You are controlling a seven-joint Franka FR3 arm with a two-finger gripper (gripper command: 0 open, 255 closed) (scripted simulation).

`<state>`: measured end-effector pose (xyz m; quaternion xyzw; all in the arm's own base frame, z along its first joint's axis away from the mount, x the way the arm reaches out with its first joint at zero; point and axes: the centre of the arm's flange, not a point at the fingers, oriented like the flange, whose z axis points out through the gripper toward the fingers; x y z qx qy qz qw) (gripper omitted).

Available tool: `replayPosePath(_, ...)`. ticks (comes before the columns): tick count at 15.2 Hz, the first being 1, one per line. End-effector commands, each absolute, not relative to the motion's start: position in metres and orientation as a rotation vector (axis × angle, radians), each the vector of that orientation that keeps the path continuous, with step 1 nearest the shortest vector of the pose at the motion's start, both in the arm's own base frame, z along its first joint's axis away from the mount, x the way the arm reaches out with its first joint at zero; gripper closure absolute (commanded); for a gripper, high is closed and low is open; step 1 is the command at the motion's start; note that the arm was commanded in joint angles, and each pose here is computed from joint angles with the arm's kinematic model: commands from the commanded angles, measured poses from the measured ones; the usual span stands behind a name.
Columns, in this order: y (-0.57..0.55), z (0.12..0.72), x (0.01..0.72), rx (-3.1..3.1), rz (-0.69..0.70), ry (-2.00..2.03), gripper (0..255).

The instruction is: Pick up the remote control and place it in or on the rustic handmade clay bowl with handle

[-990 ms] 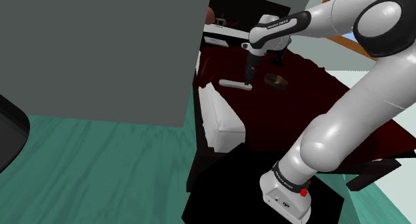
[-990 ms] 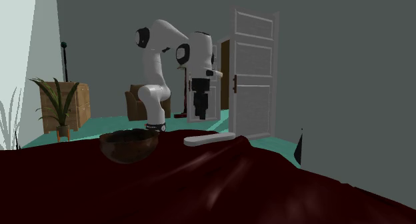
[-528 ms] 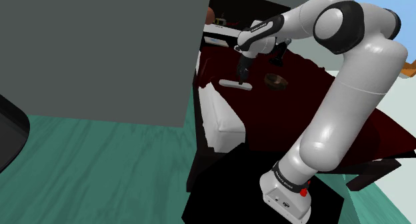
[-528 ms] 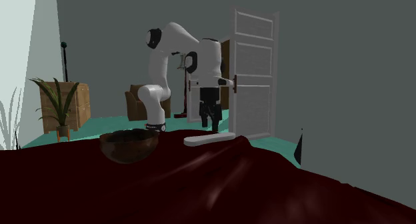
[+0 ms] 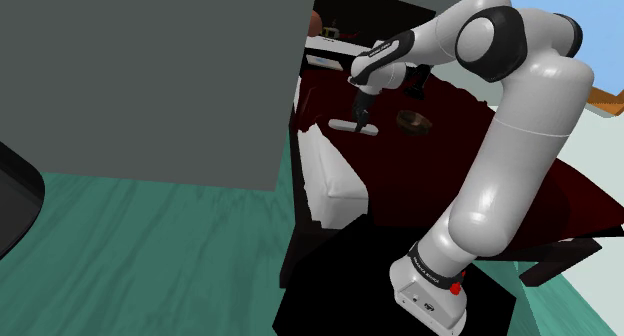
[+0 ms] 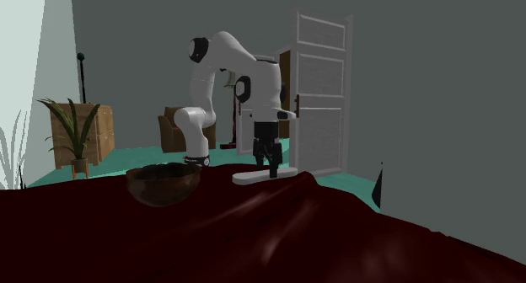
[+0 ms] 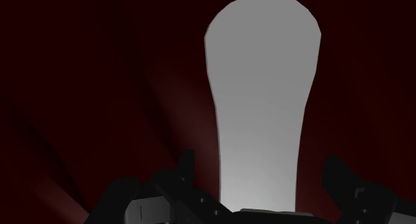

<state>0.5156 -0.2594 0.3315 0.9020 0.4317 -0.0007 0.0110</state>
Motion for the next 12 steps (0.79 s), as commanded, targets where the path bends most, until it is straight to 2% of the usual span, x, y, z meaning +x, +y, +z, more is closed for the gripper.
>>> replayPosePath(1, -0.2592, 0.3304, 0.5155, 2.814, -0.002, 1.347, 0)
replayPosePath(6, -0.2592, 0.3305, 0.5155, 2.814, -0.002, 1.347, 0)
replayPosePath(7, -0.2592, 0.3305, 0.5155, 2.814, -0.002, 1.347, 255)
replayPosePath(12, -0.2592, 0.3306, 0.5155, 2.814, -0.002, 1.347, 255)
